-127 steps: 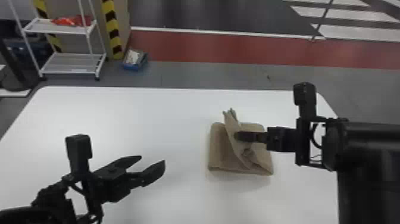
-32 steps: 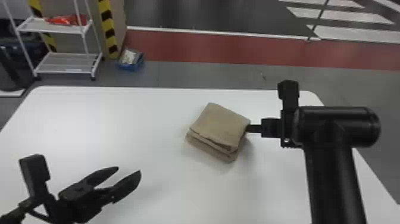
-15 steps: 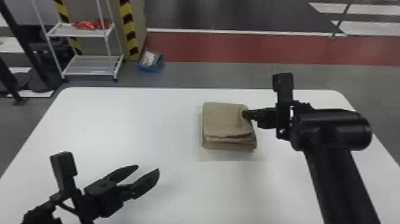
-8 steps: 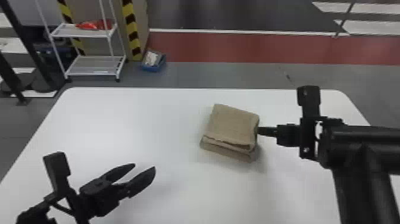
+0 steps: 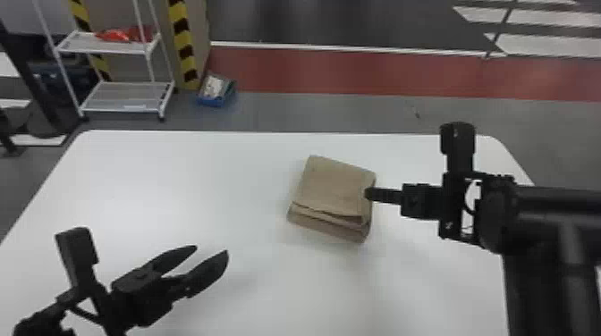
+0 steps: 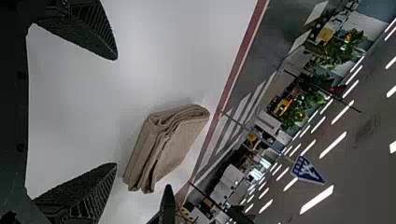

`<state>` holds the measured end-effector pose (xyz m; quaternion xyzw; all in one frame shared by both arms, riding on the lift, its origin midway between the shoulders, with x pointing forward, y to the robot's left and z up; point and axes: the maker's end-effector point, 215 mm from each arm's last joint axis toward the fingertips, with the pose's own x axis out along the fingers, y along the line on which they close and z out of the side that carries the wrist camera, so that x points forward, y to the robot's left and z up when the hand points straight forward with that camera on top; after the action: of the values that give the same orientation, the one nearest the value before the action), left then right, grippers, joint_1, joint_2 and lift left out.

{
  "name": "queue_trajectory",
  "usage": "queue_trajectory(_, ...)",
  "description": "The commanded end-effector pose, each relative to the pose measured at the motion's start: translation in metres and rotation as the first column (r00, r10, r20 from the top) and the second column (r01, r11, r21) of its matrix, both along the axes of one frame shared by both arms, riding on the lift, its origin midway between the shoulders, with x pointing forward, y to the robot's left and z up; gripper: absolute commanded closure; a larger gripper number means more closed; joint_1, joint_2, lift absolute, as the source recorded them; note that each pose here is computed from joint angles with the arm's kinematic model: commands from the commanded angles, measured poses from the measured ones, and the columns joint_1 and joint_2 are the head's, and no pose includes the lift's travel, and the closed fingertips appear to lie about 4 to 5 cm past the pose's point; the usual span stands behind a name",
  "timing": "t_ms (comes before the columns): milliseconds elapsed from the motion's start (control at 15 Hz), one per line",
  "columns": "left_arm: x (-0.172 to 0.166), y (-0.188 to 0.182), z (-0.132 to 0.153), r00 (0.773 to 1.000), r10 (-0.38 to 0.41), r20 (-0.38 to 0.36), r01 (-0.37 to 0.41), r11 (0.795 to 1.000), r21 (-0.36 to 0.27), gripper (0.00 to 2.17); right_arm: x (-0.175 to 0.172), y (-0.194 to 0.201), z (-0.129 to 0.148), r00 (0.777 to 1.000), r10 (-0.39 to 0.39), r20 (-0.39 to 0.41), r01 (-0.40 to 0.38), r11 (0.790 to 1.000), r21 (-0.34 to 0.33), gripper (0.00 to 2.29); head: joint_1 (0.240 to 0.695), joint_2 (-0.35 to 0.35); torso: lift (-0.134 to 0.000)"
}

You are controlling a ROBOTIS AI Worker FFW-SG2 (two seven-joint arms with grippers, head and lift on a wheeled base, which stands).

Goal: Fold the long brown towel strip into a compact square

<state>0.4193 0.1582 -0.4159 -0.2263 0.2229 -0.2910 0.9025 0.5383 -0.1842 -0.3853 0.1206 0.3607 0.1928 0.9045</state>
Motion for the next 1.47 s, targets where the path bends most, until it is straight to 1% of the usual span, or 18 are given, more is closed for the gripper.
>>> queue_trajectory(0, -0.004, 0.003, -0.003, 1.000, 0.007, -0.008, -0.007, 1.000, -0.002, 0.07, 0.022, 0.039, 0.017, 0.994, 0.072, 0.083, -0.077, 0.995, 0.056, 2.15, 0.695, -0.045, -0.124)
queue_trajectory(67, -0.004, 0.006, -0.005, 1.000, 0.013, -0.012, -0.013, 1.000, 0.001, 0.07, 0.026, 0.048, 0.009, 0.994, 0.083, 0.068, -0.086, 0.996, 0.034, 2.15, 0.695, -0.027, -0.124)
queue_trajectory(200, -0.005, 0.010, -0.006, 1.000, 0.019, -0.013, -0.019, 1.000, 0.001, 0.07, 0.031, 0.079, -0.015, 0.990, 0.141, 0.031, -0.141, 0.990, 0.002, 2.15, 0.695, 0.019, -0.124)
queue_trajectory(333, -0.005, 0.010, -0.006, 1.000, 0.019, -0.013, -0.019, 1.000, 0.001, 0.07, 0.029, 0.108, -0.042, 0.980, 0.200, 0.017, -0.200, 0.979, -0.030, 2.15, 0.695, 0.052, -0.124)
queue_trajectory(400, -0.006, 0.010, -0.006, 1.000, 0.018, -0.015, -0.019, 1.000, -0.001, 0.07, 0.027, 0.118, -0.048, 0.975, 0.224, 0.019, -0.223, 0.974, -0.039, 2.15, 0.695, 0.066, -0.124)
queue_trajectory(467, -0.006, 0.010, -0.007, 1.000, 0.019, -0.018, -0.019, 1.000, -0.001, 0.07, 0.025, 0.126, -0.048, 0.971, 0.238, 0.020, -0.238, 0.971, -0.036, 2.15, 0.695, 0.083, -0.124)
queue_trajectory(533, -0.006, 0.012, -0.008, 1.000, 0.022, -0.016, -0.022, 1.000, 0.000, 0.07, 0.019, 0.133, -0.049, 0.968, 0.249, 0.010, -0.249, 0.968, -0.008, 2.15, 0.695, 0.107, -0.124)
queue_trajectory(600, -0.006, 0.013, -0.008, 1.000, 0.024, -0.016, -0.024, 1.000, 0.000, 0.07, 0.012, 0.136, -0.050, 0.967, 0.255, -0.003, -0.255, 0.967, 0.007, 2.15, 0.695, 0.116, -0.124)
queue_trajectory(733, -0.005, 0.014, -0.008, 1.000, 0.026, -0.018, -0.026, 1.000, 0.000, 0.07, -0.009, 0.134, -0.058, 0.963, 0.260, -0.075, -0.259, 0.966, 0.022, 2.15, 0.695, 0.133, -0.124)
queue_trajectory(867, -0.002, 0.014, -0.009, 1.000, 0.026, -0.017, -0.026, 1.000, -0.002, 0.07, -0.028, 0.137, -0.060, 0.956, 0.272, -0.106, -0.269, 0.962, 0.043, 2.15, 0.695, 0.144, -0.124)
queue_trajectory(933, -0.001, 0.014, -0.008, 1.000, 0.027, -0.016, -0.027, 1.000, -0.003, 0.07, -0.037, 0.138, -0.058, 0.955, 0.279, -0.103, -0.275, 0.960, 0.052, 2.15, 0.695, 0.146, -0.124)
queue_trajectory(1067, 0.001, 0.013, -0.010, 0.999, 0.026, -0.019, -0.026, 1.000, -0.006, 0.07, -0.039, 0.134, -0.050, 0.959, 0.271, -0.079, -0.268, 0.962, 0.042, 2.15, 0.695, 0.151, -0.124)
queue_trajectory(1133, 0.002, 0.012, -0.009, 1.000, 0.025, -0.016, -0.026, 1.000, -0.007, 0.07, -0.040, 0.135, -0.048, 0.960, 0.271, -0.073, -0.268, 0.962, 0.051, 2.15, 0.695, 0.152, -0.124)
queue_trajectory(1200, 0.003, 0.011, -0.010, 1.000, 0.024, -0.018, -0.024, 1.000, -0.006, 0.07, -0.037, 0.132, -0.041, 0.963, 0.263, -0.053, -0.260, 0.964, 0.059, 2.15, 0.695, 0.149, -0.124)
queue_trajectory(1267, 0.004, 0.010, -0.009, 1.000, 0.021, -0.013, -0.021, 1.000, -0.006, 0.07, -0.027, 0.127, -0.026, 0.969, 0.248, 0.012, -0.248, 0.967, 0.057, 2.08, 0.695, 0.148, -0.124)
queue_trajectory(1333, 0.005, 0.010, -0.008, 1.000, 0.021, -0.012, -0.021, 1.000, -0.006, 0.07, -0.015, 0.120, -0.002, 0.967, 0.225, 0.123, -0.232, 0.971, 0.051, 1.49, 0.695, 0.145, -0.124)
queue_trajectory(1400, 0.005, 0.009, -0.008, 1.000, 0.020, -0.010, -0.020, 1.000, -0.005, 0.07, -0.011, 0.108, 0.018, 0.959, 0.191, 0.211, -0.204, 0.978, 0.039, 0.46, 0.695, 0.140, -0.124)
